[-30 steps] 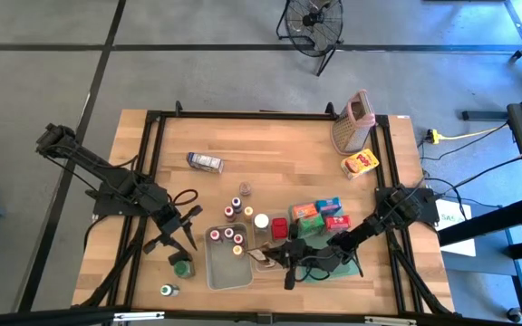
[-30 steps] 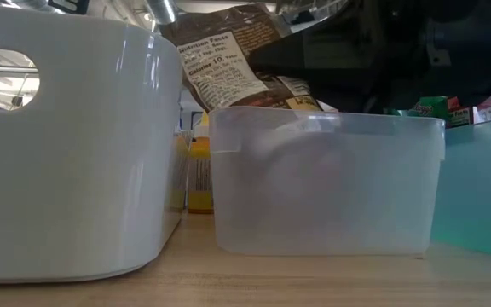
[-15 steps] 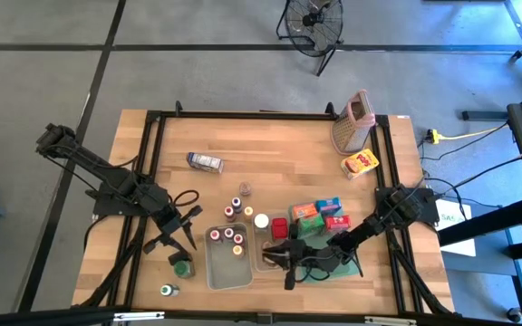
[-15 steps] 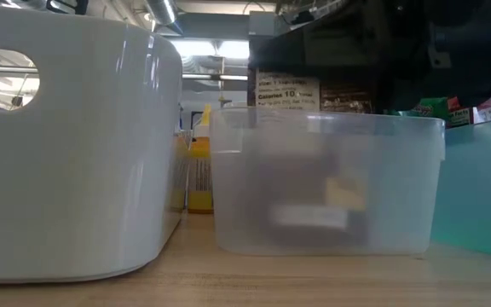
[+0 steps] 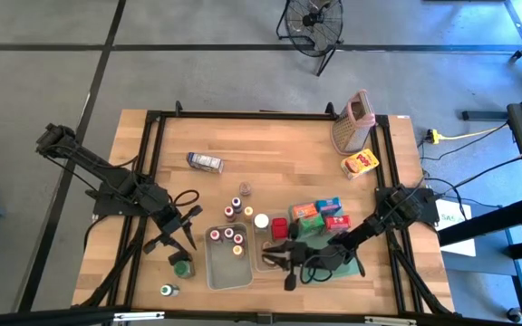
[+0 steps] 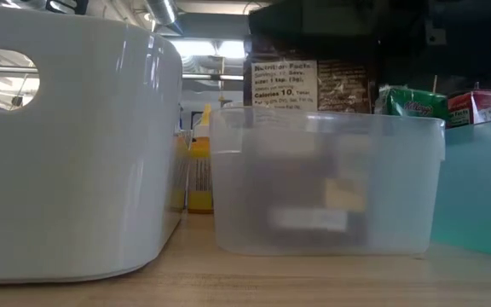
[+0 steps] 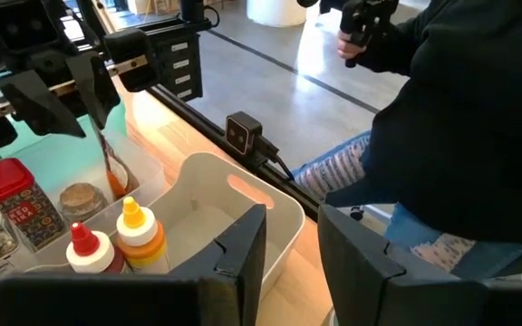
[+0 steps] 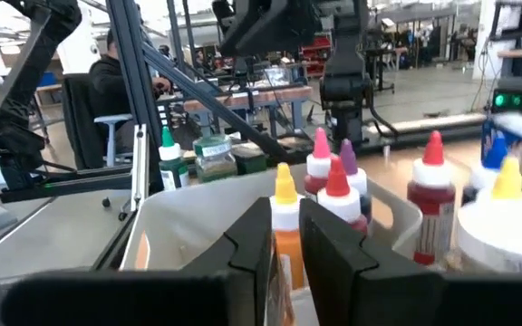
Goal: Pick & Place Kitchen Items
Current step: Put the orange seasoning pack into the white bin, then put the blue cereal box into the blue bin
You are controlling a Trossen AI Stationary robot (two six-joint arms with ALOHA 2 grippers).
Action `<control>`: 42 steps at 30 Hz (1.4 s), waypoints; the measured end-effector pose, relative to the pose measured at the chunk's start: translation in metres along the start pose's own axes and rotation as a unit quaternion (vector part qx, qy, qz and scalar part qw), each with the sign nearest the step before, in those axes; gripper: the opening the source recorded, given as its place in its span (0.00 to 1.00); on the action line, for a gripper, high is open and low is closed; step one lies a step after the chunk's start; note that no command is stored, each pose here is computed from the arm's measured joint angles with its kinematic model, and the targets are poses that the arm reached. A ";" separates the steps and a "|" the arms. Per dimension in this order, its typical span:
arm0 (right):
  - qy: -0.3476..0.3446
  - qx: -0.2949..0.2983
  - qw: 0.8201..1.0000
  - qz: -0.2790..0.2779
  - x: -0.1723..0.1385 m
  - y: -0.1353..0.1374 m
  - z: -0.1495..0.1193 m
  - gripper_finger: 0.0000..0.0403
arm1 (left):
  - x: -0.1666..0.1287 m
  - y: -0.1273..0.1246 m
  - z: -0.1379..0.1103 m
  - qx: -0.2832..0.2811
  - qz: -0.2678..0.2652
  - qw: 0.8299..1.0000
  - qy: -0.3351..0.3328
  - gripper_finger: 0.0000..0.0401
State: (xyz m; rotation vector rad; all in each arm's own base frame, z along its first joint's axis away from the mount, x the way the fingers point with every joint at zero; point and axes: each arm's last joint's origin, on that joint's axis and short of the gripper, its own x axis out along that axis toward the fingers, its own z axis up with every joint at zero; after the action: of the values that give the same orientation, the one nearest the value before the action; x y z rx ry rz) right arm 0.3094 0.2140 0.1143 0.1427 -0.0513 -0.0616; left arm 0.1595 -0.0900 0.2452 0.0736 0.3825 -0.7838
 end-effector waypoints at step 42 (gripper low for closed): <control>-0.113 -0.225 0.968 -0.009 0.007 0.023 0.065 0.16 | -0.025 0.006 0.007 0.039 0.092 0.994 -0.035 0.24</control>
State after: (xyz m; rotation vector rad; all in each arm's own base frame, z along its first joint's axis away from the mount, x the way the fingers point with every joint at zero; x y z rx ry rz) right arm 0.3141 0.2275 0.1826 -0.3184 -0.2613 -0.1051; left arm 0.1504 -0.0703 0.2600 0.1522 0.2736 -0.6180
